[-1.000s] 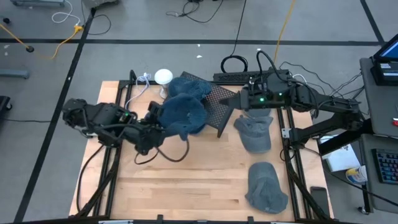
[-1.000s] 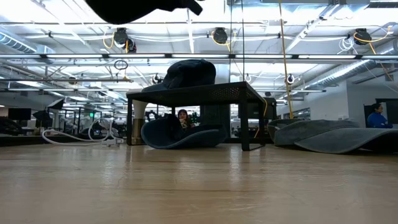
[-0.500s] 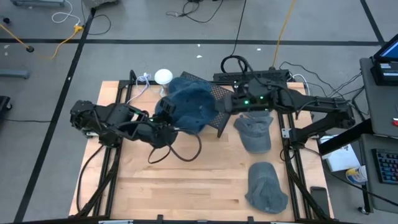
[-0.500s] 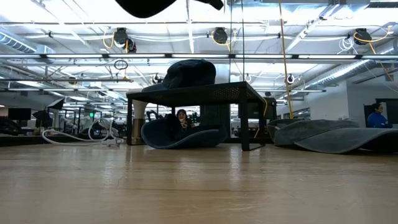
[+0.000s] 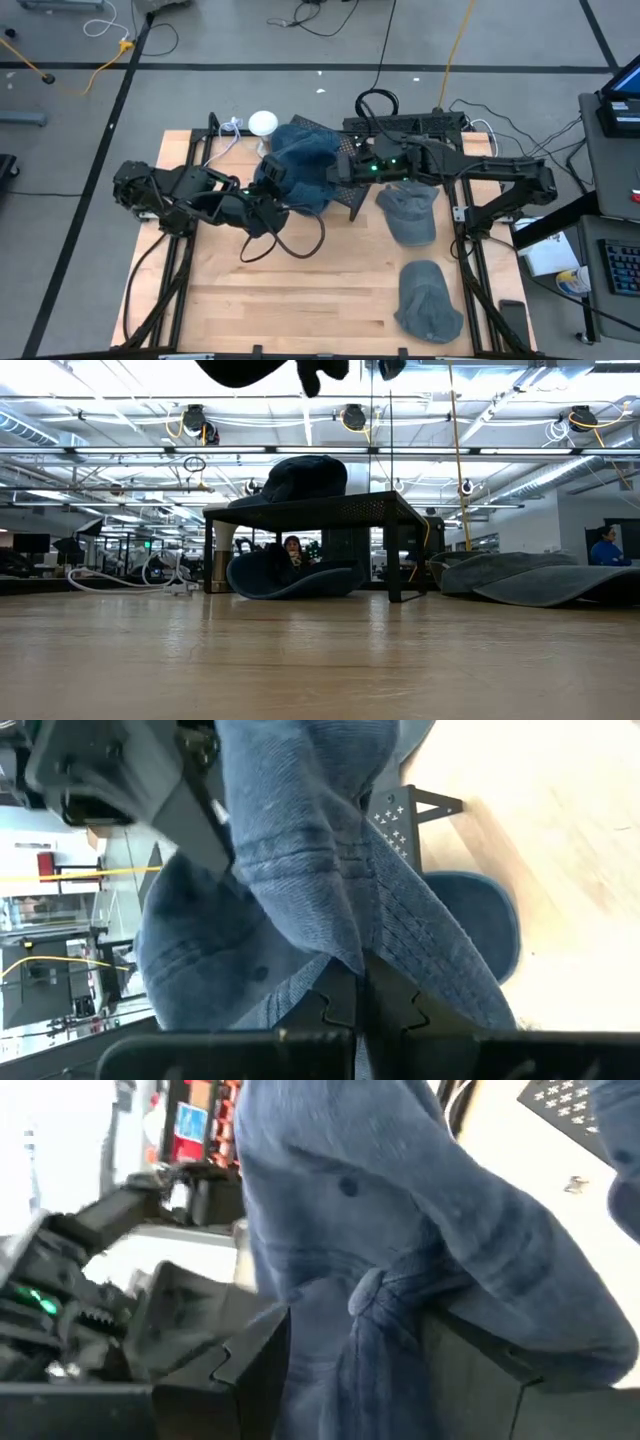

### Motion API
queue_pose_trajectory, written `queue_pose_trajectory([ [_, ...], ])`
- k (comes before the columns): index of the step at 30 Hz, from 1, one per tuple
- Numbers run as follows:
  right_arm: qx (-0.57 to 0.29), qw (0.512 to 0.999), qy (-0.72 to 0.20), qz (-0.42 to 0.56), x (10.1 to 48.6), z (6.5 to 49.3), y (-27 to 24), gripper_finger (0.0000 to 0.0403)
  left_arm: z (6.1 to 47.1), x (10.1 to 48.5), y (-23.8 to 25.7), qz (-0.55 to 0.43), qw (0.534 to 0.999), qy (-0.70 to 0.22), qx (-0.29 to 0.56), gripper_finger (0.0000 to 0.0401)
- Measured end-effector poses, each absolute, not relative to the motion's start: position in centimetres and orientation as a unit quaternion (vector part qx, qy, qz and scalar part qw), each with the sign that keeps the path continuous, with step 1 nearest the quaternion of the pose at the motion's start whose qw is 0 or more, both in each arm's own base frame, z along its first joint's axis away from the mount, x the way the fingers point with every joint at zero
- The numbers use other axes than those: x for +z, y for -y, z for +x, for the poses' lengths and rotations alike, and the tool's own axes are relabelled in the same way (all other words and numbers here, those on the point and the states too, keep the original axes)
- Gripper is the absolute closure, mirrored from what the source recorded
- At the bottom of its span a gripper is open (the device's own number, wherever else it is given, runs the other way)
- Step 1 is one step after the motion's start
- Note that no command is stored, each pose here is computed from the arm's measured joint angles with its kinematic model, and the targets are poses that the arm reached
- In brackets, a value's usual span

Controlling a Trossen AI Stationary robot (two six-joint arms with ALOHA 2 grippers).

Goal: Pick & Place hat
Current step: Stack the bottom blue cap on the blue cap on the shelf

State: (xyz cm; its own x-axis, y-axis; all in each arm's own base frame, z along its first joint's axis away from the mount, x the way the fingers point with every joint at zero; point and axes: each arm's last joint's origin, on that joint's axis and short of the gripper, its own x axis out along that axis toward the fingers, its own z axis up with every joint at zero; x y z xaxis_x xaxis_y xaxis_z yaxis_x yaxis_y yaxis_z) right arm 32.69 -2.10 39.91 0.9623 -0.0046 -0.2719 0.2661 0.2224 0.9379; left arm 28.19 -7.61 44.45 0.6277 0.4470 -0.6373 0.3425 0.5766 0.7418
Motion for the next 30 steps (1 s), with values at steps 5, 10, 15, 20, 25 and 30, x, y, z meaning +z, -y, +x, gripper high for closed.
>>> queue_pose_trajectory([
  [5, -0.087, 0.762, -0.107, 0.632, 39.8, 32.8, 2.4, 0.0203, 28.1, 44.4, 7.9, 0.461, 0.777, -0.428, 0.023, 0.0401],
  [10, -0.098, 0.763, -0.098, 0.632, 39.8, 32.8, 2.6, 0.0279, 28.1, 44.4, 8.1, 0.461, 0.778, -0.426, 0.018, 0.0401],
  [15, -0.086, 0.782, -0.108, 0.609, 39.8, 32.8, 2.6, 0.0386, 28.1, 44.4, 8.1, 0.459, 0.779, -0.426, 0.019, 0.0401],
  [20, -0.077, 0.793, -0.098, 0.597, 40.3, 32.5, 2.5, 0.0394, 28.1, 44.4, 8.1, 0.453, 0.783, -0.426, 0.022, 0.0401],
  [25, -0.032, 0.823, -0.044, 0.566, 43.0, 30.5, 2.3, 0.0394, 28.1, 44.4, 8.1, 0.397, 0.813, -0.424, 0.053, 0.0377],
  [30, -0.020, 0.840, -0.013, 0.543, 44.5, 28.9, 1.9, 0.0395, 28.1, 44.5, 8.2, 0.307, 0.853, -0.411, 0.095, 0.0328],
])
